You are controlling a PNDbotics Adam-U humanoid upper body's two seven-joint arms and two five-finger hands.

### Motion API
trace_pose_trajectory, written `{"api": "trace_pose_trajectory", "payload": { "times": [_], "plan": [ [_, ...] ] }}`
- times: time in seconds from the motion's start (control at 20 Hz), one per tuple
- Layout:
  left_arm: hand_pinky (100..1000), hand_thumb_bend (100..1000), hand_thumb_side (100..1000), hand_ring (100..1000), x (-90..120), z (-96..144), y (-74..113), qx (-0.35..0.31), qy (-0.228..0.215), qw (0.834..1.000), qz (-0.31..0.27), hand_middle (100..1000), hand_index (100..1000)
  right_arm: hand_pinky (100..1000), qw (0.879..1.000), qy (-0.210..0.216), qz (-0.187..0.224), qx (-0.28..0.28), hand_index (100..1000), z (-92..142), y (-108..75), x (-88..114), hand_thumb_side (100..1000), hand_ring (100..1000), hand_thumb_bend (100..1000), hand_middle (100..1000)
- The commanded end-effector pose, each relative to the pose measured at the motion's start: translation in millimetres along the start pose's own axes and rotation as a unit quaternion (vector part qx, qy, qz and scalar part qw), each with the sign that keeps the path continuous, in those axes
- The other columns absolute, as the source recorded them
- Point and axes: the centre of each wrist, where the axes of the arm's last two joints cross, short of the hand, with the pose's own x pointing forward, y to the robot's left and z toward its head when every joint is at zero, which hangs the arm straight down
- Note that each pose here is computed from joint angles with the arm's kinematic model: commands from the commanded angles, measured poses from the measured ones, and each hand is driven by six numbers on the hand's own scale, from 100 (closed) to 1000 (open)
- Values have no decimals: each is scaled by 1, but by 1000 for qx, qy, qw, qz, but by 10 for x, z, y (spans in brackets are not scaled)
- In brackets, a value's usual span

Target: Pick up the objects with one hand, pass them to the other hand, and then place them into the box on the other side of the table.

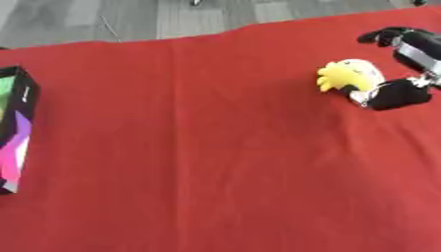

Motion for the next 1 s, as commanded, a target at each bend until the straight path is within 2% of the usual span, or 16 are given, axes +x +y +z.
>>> {"api": "trace_pose_trajectory", "payload": {
  "times": [0.05, 0.45, 0.65, 1.0],
  "plan": [
    [773, 100, 682, 801, 91, -1, 110, 13, -14, 1000, -6, 621, 700, 893, 1000, 6, 10, -19, 941, 11, -107, -22, 352, 942, 325, 920],
    [773, 100, 678, 801, 99, 37, 135, 17, -17, 1000, -8, 621, 699, 889, 998, 46, 1, -42, 940, 10, -82, -180, 343, 941, 300, 919],
    [772, 100, 683, 801, 73, 122, 137, 31, -19, 999, 9, 618, 697, 893, 996, 69, 2, -47, 937, 18, -40, -271, 316, 936, 314, 914],
    [776, 100, 682, 802, 55, 225, 167, 46, -17, 999, 20, 620, 696, 884, 992, 113, -6, -63, 937, 39, 11, -443, 325, 934, 289, 913]
  ]
}}
